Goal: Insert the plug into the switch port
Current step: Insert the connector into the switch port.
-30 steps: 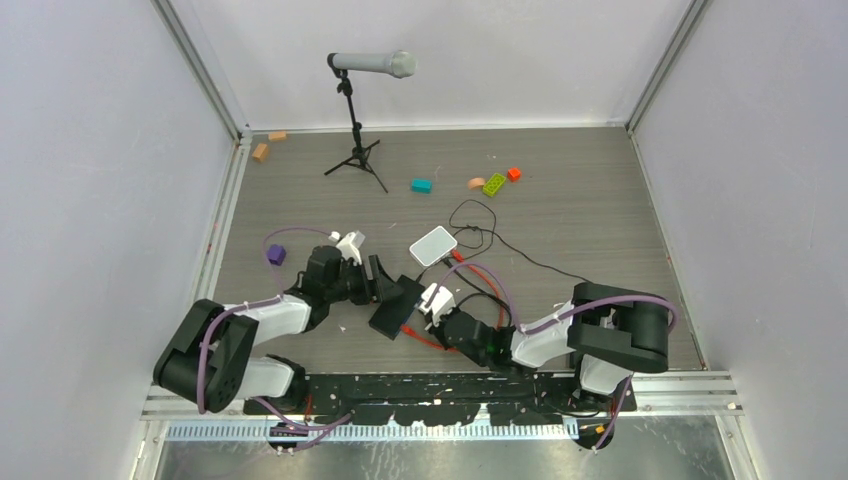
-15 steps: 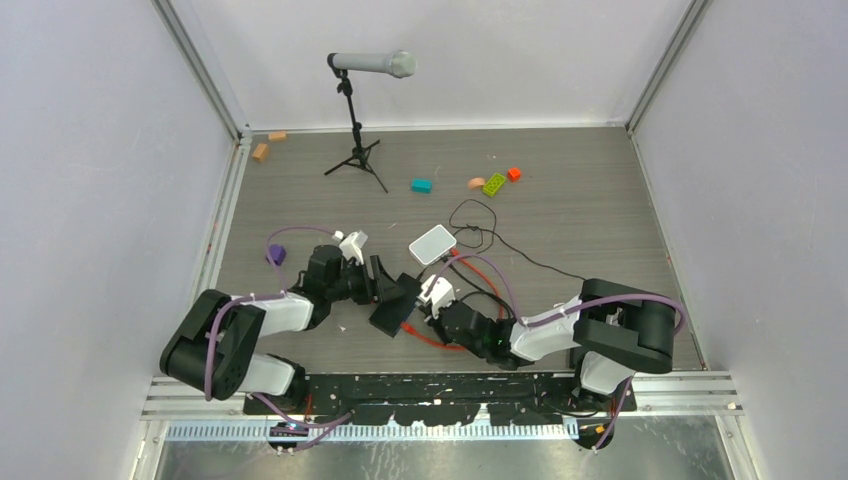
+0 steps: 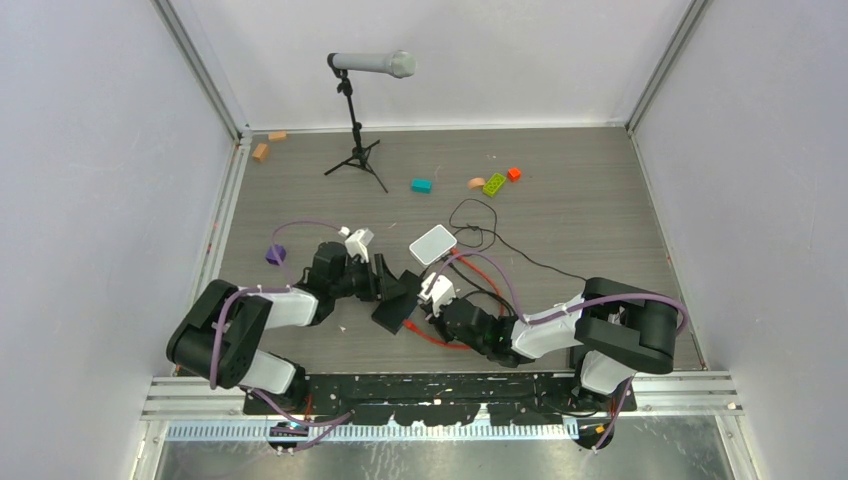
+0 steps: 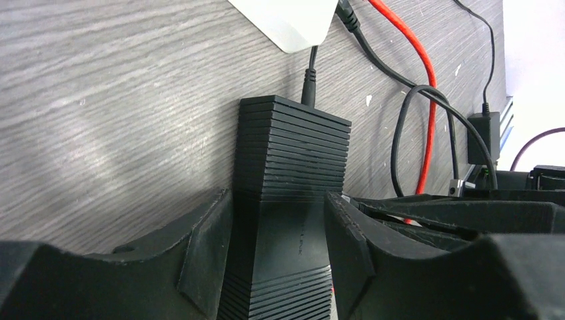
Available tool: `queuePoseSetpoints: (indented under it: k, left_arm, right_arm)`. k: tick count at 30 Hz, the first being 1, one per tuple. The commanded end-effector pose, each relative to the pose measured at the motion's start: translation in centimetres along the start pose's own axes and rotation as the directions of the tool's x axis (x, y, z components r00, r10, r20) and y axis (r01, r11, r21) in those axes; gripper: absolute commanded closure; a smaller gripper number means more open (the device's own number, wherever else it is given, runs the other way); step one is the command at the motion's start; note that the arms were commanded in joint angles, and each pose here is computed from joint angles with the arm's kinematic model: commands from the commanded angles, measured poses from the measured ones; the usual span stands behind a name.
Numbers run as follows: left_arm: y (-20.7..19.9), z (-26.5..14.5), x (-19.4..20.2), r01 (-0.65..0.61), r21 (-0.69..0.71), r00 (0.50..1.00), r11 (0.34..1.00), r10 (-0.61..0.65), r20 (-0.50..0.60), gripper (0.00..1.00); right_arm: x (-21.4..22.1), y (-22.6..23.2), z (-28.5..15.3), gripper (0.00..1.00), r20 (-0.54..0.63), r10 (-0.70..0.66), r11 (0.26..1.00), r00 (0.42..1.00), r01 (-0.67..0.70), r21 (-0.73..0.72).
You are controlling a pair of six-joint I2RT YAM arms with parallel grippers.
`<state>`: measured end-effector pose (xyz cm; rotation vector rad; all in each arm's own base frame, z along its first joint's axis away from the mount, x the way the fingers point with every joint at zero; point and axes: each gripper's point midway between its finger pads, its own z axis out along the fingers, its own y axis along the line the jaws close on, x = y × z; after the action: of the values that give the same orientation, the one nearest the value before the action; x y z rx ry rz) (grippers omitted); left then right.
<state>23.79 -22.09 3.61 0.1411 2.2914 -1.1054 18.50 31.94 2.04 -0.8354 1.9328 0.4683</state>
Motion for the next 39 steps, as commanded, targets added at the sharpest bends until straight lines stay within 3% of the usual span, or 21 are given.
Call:
queuePoseSetpoints:
  k: [1,11,25,39]
  left_arm:
    - [-1.5,0.7,2.6,-0.022,0.069,0.993,0.997,0.030,-0.116,0.48]
    - [-2.9,1.7,5.7,-0.046,0.147,0.969,0.988,0.080,-0.235,0.52]
    - [-1.8,2.1,1.5,-0.129,0.009,0.983,0.992,0.129,-0.127,0.41]
    - [-1.9,3.3,2.3,-0.143,0.070,0.972,0.987,0.153,-0.176,0.43]
  right_arm:
    - [-2.4,0.2,0.6,0.99,0.083,-0.026,1.000,0.996,0.027,-0.010]
    - [-3.5,-0.8,0.5,1.00,0.124,-0.121,0.993,0.985,0.119,0.018]
    - [-2.5,-1.5,-2.0,1.00,0.037,-0.201,0.979,0.979,0.202,-0.020]
    - [-2.9,-2.8,-1.7,1.00,0.053,-0.256,0.966,0.965,0.257,-0.022]
